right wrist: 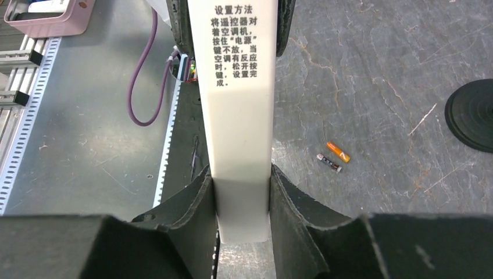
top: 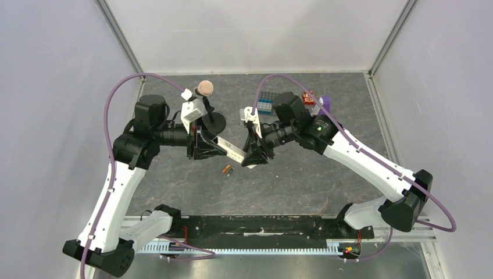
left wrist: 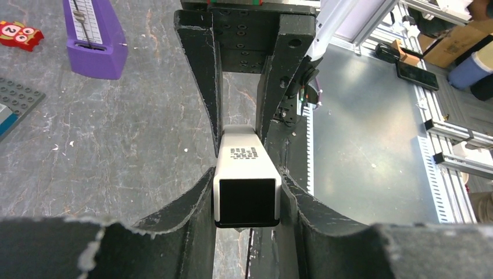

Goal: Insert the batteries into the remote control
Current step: Adjust the remote control.

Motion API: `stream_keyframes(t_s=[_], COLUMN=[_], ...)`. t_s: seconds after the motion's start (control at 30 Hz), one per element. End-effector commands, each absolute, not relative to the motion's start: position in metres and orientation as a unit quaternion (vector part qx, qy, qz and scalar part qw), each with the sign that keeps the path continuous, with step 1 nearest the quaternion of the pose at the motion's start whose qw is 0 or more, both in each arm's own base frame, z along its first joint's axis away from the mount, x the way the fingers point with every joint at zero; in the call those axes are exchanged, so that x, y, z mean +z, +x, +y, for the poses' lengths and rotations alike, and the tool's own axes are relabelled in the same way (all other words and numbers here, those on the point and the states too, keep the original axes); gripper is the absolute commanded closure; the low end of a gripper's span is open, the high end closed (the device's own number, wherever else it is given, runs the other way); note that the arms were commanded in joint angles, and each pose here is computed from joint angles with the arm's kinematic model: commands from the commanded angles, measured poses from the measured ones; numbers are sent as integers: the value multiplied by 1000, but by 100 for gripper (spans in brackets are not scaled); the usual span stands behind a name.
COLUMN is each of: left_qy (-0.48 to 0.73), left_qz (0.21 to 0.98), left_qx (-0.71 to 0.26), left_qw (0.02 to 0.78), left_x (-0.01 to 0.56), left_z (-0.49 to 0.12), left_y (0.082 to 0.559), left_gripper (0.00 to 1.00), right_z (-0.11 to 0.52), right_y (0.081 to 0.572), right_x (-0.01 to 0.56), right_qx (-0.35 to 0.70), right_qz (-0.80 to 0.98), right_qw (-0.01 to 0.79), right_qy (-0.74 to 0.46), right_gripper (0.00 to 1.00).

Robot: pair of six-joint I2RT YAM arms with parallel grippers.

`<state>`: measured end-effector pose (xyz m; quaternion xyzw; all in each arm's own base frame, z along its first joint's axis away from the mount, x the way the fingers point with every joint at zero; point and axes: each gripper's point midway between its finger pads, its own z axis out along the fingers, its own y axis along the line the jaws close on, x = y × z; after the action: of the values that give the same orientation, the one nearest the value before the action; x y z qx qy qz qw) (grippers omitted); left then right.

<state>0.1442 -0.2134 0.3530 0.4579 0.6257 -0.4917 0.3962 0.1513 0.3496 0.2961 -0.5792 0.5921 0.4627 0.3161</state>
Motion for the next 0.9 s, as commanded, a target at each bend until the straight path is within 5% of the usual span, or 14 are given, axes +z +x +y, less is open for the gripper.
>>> stream_keyframes(t_s=[0.0,0.17,0.3,0.63,0.87], left_qy=[463,447,448,494,517], left_qz=[591,582,567,471,437], left_qx=[-505,-475,-456,-421,-445], left_qw=[426,487,519,597,587], left_x=[371,381,386,399,417], left_z=[-217,-215,-213,-214,-216], left_y=[135,146,151,146,130], left_gripper=[98,98,98,98,98], right_z=[361,360,353,321,311], right_y=[166,173,182,186,171], right_x=[326,328,336,391,402], right_qx=[456,451,454,601,727], right_qz=[577,591,604,583,540], right_qw=[369,385,413,459,392], right_qy=[-568,-547,-507,-298,-159], right_gripper=[66,25,9,2,2])
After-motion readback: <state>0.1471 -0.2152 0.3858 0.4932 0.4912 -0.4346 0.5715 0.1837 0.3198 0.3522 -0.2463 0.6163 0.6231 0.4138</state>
